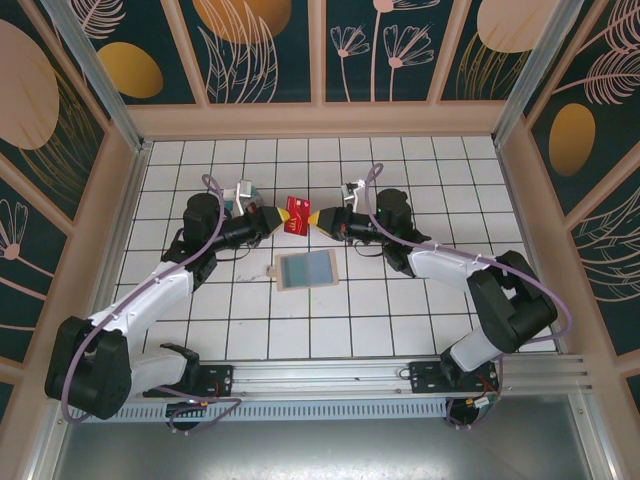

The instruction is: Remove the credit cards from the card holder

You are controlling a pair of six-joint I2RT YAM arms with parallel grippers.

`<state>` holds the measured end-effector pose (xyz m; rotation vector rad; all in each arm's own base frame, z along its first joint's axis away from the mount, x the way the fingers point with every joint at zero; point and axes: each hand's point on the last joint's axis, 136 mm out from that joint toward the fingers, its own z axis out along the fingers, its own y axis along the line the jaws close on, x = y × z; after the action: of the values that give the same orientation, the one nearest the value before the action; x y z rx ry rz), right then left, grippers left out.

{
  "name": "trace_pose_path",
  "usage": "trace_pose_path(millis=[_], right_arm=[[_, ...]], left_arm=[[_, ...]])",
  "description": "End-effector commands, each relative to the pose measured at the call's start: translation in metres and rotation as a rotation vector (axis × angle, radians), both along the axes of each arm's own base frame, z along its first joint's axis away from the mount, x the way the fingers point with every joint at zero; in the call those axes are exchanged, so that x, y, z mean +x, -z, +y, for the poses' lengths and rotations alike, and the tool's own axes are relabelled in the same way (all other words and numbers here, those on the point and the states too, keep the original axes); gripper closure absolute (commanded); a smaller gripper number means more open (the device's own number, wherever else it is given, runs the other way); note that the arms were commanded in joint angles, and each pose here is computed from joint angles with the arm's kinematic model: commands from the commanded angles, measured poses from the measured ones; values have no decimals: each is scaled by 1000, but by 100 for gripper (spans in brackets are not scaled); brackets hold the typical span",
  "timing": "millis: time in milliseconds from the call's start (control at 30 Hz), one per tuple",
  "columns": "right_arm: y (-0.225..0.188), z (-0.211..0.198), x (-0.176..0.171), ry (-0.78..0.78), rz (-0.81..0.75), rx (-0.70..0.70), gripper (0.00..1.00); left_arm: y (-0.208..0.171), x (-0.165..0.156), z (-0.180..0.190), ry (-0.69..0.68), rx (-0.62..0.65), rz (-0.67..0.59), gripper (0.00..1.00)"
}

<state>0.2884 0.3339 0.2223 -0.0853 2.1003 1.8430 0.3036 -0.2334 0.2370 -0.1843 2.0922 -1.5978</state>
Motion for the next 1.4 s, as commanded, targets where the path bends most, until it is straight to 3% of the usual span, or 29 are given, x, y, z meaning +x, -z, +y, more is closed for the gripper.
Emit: trace_pose_path(millis=[0, 67, 133, 200, 333, 567, 767, 1000, 1367], right_arm=[[-12, 4, -3, -38, -51, 21, 89], [-11, 3, -3, -36, -61, -1, 70], [-10, -1, -2, -25, -74, -28, 43], [-9, -7, 1, -6, -93, -64, 22], [-8, -15, 0, 1, -144, -151, 5], [-6, -30, -8, -7, -228, -265, 1], [-6, -33, -20, -51, -277, -286, 1], [3, -50, -7, 15, -310, -349, 1], [12, -61, 2, 120, -328, -372, 1]], left_arm=[[-13, -2, 2, 4, 4, -70, 100], [-8, 0, 6, -6, 67, -80, 100], [0, 3, 11, -22, 148, -95, 100], [9, 6, 17, -36, 247, -106, 100], [26, 14, 33, -58, 450, -163, 100], [32, 35, 63, -93, 774, -385, 100], [25, 42, 70, 6, 987, -608, 100], [45, 52, 82, 144, 1220, -690, 100], [89, 62, 85, 321, 1370, -738, 100]])
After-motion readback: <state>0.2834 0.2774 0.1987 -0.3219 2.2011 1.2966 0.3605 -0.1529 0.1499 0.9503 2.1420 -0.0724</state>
